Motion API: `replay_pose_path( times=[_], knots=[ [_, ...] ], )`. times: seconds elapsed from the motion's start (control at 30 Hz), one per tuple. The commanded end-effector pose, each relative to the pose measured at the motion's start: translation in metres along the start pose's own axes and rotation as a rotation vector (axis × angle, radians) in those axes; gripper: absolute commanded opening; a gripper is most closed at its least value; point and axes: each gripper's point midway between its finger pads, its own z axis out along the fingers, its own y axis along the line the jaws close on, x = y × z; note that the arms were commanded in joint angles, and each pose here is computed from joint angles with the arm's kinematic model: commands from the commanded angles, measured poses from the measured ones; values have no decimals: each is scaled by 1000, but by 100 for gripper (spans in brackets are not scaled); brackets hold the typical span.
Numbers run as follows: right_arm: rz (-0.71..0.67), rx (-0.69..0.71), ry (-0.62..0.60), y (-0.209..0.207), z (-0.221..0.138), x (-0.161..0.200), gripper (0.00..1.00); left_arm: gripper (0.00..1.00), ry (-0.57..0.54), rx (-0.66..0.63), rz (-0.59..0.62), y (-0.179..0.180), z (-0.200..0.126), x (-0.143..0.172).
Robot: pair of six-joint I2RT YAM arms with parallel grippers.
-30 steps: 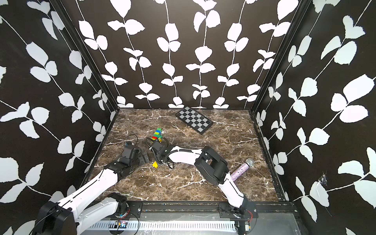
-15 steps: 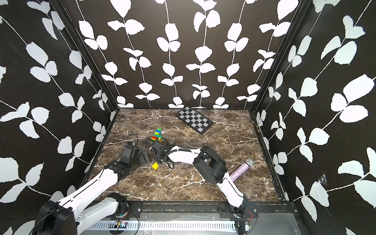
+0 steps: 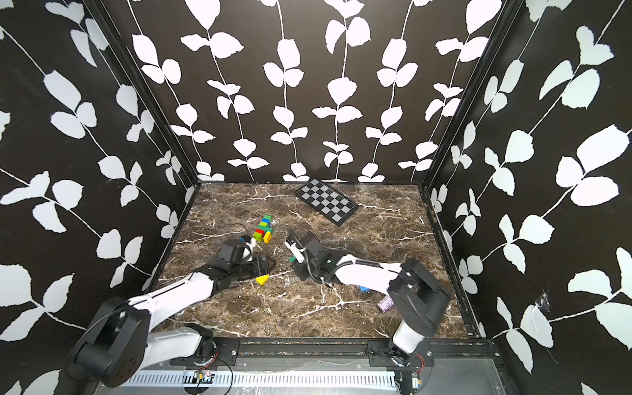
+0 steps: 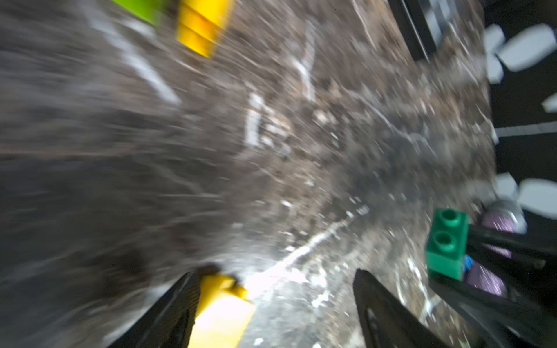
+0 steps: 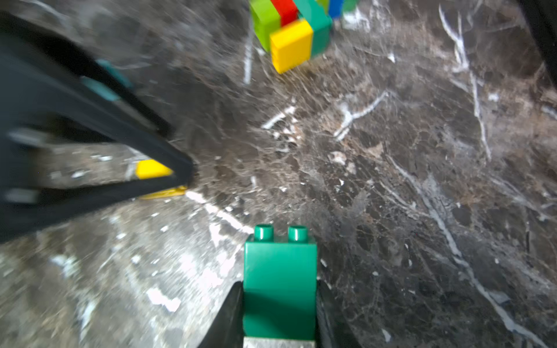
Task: Assemble the letter h with lego
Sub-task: Adjust the lego brick at the center of the board.
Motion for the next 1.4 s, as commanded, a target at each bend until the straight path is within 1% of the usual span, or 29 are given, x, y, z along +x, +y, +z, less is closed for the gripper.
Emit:
replay_pose_path(
  times=[0.0, 0.07, 0.27, 0.37, 0.43, 0.53, 0.6, 0.7, 0.8, 1.0, 1.03, 1.13, 1.3, 1.37],
  knots=[
    [-72, -148, -175, 5, -14, -27, 0, 78, 37, 234, 89, -56, 4, -3],
    [-102, -139, -151, 2, -16, -23, 0, 77, 30, 275, 97, -65, 3, -4],
    [-114, -104, -153, -17, -17, -15, 0, 77, 7, 281, 115, -66, 0, -6],
    [-185, -153, -130, -10, -13, -6, 0, 77, 17, 326, 116, -74, 0, -5],
    [-205, -161, -110, -8, -10, -2, 0, 77, 20, 342, 117, -77, 2, -5],
    [-228, -186, -122, -3, -12, -2, 0, 76, 17, 345, 119, -78, 2, -6],
    [-255, -213, -141, 2, -13, -1, 0, 76, 52, 374, 116, -82, 3, -1],
    [-295, -229, -124, 9, -12, 3, 0, 72, 75, 396, 103, -84, 7, 1],
    [-314, -244, -112, 14, -11, 5, 0, 71, 78, 402, 101, -85, 8, 1],
    [-331, -263, -106, 19, -10, 6, 0, 63, 93, 412, 98, -87, 10, 3],
    [-336, -267, -105, 21, -10, 7, 0, 61, 101, 413, 98, -87, 12, 4],
    [-344, -270, -91, 23, -7, 7, 0, 50, 124, 423, 103, -90, 15, 8],
    [-342, -255, -90, 21, -7, 6, 0, 27, 147, 431, 108, -93, 19, 11],
    [-333, -245, -83, 20, -6, 6, 0, 21, 153, 430, 108, -93, 20, 12]
  ],
)
